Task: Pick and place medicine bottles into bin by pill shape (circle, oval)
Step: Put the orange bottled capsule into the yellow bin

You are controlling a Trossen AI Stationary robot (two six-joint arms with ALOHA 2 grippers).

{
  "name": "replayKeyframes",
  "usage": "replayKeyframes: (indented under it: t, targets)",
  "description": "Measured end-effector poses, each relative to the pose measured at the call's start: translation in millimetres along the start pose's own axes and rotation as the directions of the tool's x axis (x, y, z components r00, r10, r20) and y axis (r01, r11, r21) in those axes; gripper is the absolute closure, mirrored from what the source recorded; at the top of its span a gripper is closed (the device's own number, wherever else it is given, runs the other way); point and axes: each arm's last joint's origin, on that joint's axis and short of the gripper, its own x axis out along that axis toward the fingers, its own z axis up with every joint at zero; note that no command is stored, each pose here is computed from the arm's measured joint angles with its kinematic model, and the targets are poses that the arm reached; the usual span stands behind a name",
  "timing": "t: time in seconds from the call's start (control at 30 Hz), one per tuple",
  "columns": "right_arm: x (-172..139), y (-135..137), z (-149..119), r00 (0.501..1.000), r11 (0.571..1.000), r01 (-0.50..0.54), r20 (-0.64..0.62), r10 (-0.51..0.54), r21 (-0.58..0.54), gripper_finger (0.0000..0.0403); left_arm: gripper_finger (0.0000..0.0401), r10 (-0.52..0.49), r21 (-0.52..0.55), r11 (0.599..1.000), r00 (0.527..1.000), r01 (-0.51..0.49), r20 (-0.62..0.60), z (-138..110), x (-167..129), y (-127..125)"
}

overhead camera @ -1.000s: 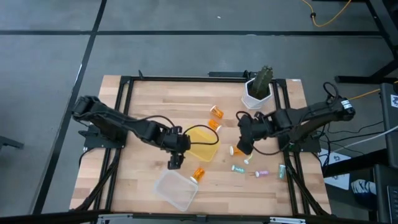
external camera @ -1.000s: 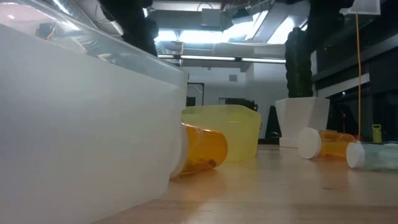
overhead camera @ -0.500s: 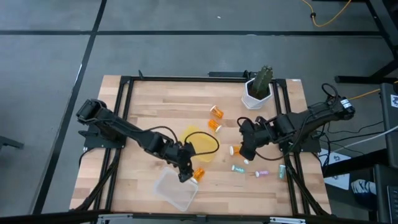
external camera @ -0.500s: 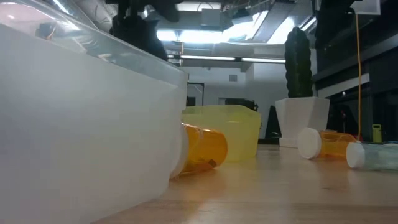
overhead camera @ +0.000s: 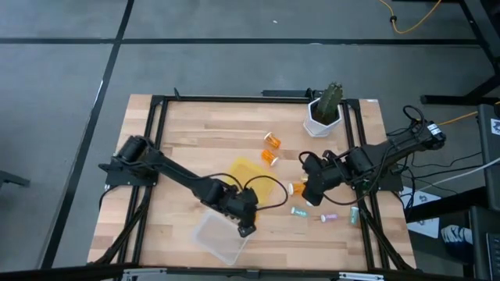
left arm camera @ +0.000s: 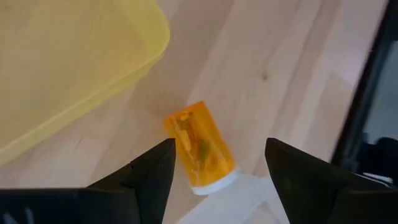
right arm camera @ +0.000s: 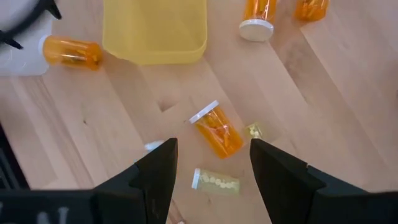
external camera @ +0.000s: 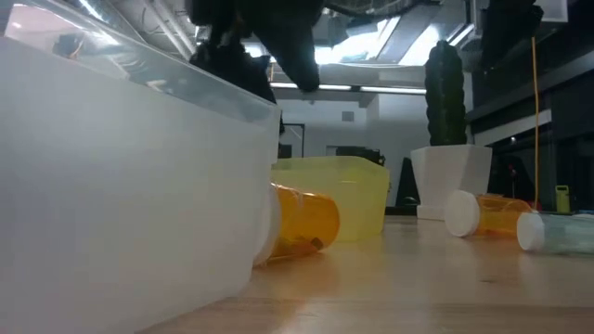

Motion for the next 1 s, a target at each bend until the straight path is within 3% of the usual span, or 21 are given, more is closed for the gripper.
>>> replayKeyframes:
  t: [0.2, 1.0]
  targets:
    - [-1, 3, -3, 1.000, 1.000, -0.007, -0.002, 0.007, -0.017, 0.0198, 0.0158, 0.072, -0.007, 0.997, 0.997, -0.073, -0.034, 4, 13, -7]
    - [-2, 4, -5, 1.000, 0.999, 0.002, 0.016, -0.001, -0.037, 0.0198, 0.0158, 0.133, -0.050, 0.989, 0.988, -0.137, -0.073, -5, 60, -4]
